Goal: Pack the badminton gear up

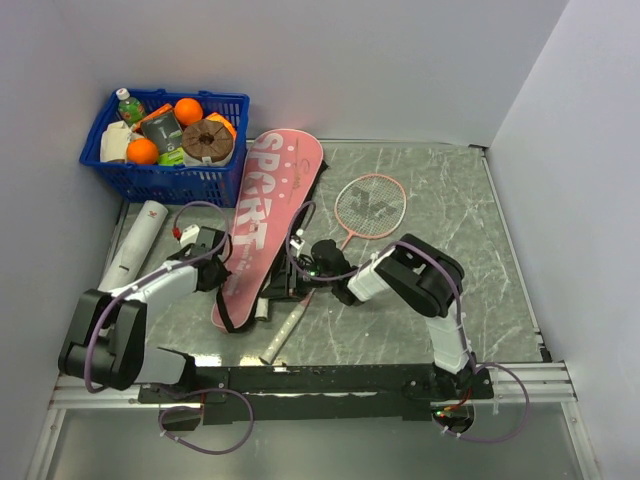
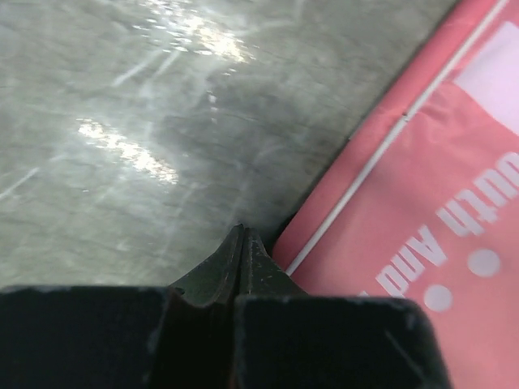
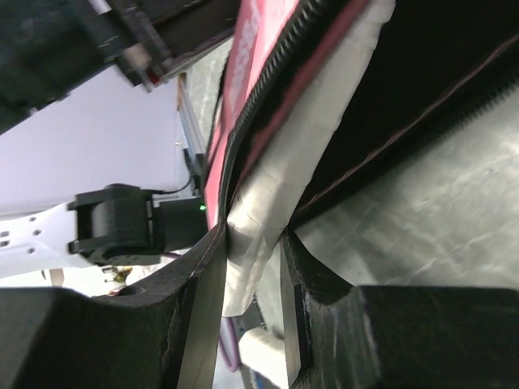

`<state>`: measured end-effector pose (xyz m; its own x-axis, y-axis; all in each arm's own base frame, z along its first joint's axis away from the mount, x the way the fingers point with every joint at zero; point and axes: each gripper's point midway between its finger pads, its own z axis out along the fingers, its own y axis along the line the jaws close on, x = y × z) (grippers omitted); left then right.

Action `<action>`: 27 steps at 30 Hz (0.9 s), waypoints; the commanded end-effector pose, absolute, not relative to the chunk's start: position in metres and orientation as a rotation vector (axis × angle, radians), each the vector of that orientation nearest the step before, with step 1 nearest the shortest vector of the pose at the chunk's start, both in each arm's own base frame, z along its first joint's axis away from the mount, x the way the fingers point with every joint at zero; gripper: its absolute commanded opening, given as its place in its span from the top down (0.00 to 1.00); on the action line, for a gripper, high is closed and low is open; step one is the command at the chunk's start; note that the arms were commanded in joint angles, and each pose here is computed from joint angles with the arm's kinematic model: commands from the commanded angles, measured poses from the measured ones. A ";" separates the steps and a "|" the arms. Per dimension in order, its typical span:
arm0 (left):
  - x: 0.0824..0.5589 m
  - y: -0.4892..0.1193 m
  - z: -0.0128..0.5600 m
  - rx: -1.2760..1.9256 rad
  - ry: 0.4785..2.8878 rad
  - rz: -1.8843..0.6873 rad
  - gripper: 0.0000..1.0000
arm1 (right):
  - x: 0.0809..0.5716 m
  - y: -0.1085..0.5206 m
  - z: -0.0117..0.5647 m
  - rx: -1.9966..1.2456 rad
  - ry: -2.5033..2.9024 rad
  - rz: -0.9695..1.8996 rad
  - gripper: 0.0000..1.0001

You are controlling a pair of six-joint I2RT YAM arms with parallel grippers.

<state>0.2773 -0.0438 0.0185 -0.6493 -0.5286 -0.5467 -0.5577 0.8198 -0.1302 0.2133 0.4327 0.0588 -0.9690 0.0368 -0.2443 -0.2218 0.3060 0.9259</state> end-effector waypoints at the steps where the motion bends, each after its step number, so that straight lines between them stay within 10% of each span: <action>1: 0.263 -0.067 0.011 -0.739 2.488 -0.113 0.99 | 0.234 0.453 0.082 -0.255 2.164 1.735 0.86; 16: 0.239 -0.096 0.019 -0.655 2.500 -0.335 0.99 | 0.259 0.474 0.093 -0.232 2.096 1.716 0.87; 27: 0.234 -0.123 0.031 -0.612 2.480 -0.430 0.99 | 0.251 0.487 0.089 -0.256 2.101 1.668 0.55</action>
